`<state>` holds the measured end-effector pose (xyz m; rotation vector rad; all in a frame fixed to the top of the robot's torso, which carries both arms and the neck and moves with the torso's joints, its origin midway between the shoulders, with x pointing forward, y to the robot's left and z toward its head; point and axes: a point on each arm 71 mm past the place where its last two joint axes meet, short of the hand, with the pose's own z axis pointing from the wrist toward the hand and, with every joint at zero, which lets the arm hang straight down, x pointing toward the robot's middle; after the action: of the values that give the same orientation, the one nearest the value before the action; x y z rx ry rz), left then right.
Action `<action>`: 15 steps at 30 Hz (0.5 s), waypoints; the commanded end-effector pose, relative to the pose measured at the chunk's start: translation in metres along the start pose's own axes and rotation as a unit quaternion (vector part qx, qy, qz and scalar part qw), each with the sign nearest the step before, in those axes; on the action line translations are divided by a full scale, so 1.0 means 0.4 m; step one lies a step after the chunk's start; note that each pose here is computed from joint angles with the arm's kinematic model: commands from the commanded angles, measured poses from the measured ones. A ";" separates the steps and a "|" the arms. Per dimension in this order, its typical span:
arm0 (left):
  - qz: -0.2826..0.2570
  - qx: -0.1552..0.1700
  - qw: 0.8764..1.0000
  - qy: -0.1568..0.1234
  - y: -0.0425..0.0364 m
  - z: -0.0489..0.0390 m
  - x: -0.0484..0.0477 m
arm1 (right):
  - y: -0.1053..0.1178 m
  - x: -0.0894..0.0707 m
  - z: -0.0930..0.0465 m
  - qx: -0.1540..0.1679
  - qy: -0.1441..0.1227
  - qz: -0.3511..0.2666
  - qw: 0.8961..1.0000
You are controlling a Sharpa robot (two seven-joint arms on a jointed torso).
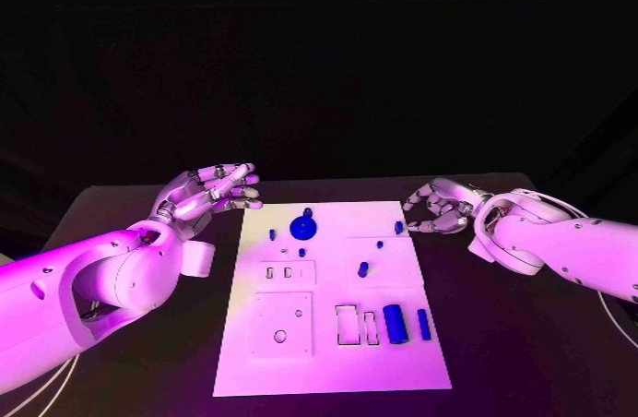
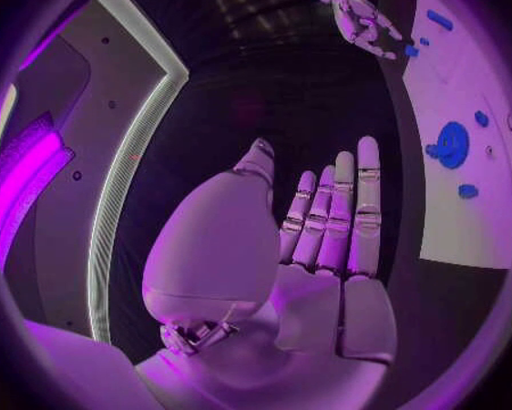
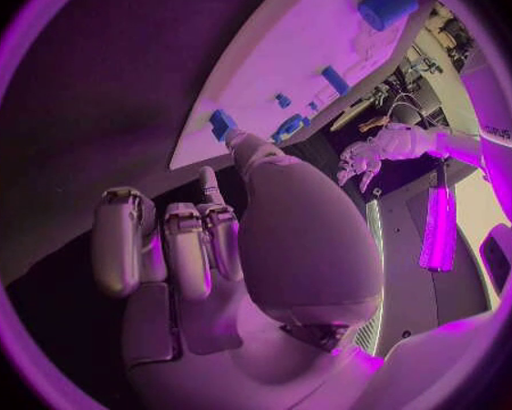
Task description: Assemble the parts on the task board
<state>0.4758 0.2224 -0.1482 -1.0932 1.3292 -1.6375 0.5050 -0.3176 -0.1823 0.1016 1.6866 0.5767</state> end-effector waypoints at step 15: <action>-0.003 0.005 1.000 0.009 -0.002 -0.001 0.002 | 0.007 0.043 0.018 -0.010 0.022 -0.002 1.000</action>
<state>0.4758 0.2236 -0.1484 -1.0939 1.3288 -1.6358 0.5079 -0.3081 -0.1957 0.0905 1.7112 0.5905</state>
